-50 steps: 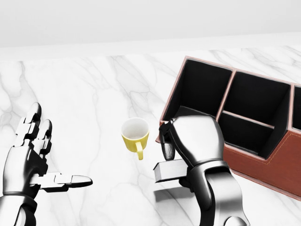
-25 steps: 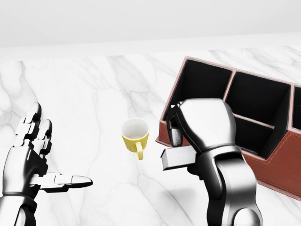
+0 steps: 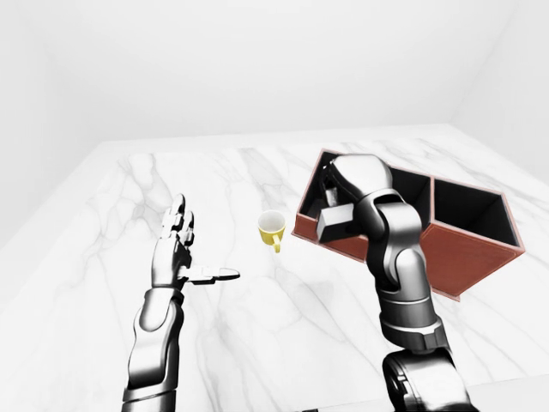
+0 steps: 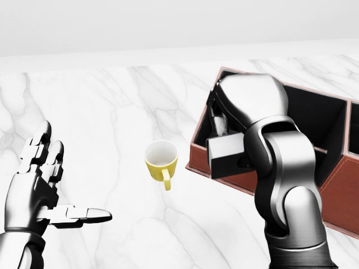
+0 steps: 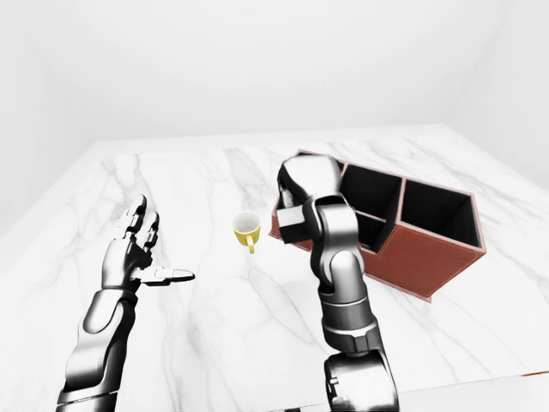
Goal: Pick up the book and place it in the caddy.
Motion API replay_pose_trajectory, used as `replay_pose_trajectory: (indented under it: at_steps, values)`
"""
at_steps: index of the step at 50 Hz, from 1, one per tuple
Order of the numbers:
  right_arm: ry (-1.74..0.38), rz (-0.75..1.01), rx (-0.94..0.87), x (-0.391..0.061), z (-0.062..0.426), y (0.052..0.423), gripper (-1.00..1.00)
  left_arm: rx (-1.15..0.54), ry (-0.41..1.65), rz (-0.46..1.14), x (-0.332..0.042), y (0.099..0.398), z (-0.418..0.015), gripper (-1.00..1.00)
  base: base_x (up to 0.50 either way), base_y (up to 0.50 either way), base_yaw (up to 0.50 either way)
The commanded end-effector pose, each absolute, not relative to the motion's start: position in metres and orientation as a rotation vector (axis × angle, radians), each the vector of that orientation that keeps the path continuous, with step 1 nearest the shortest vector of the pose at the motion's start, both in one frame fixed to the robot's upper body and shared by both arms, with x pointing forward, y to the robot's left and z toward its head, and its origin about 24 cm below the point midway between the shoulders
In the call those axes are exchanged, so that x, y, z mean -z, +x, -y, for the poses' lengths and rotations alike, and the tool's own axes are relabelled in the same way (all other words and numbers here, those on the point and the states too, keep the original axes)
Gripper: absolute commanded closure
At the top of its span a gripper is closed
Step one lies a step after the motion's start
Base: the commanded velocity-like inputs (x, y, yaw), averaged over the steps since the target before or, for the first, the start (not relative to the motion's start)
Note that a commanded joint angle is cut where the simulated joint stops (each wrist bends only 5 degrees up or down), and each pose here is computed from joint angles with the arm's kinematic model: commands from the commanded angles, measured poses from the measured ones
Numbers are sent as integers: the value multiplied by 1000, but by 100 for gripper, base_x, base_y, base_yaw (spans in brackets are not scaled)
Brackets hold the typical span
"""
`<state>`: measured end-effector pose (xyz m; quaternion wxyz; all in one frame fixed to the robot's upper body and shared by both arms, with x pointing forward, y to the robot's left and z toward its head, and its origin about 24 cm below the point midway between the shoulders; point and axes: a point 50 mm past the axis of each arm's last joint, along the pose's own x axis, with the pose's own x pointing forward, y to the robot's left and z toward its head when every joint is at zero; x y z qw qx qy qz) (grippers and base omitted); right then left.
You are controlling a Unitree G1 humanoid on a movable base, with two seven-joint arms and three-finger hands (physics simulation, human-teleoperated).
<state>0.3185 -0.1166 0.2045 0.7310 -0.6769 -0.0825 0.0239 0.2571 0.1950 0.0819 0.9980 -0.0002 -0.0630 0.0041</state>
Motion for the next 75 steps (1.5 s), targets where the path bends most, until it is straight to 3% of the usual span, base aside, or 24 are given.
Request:
replay_pose_trajectory:
  at_steps: [1, 75]
  values:
    - [-1533, 162, -45, -231, 122, 341, 100, -4, 0, 129, -84, 256, -195, -100, 0, 0, 0]
    - [-1380, 184, 124, -219, 191, 351, 100, 2, 4, 127, -81, 257, -191, -100, 0, 0, 0]
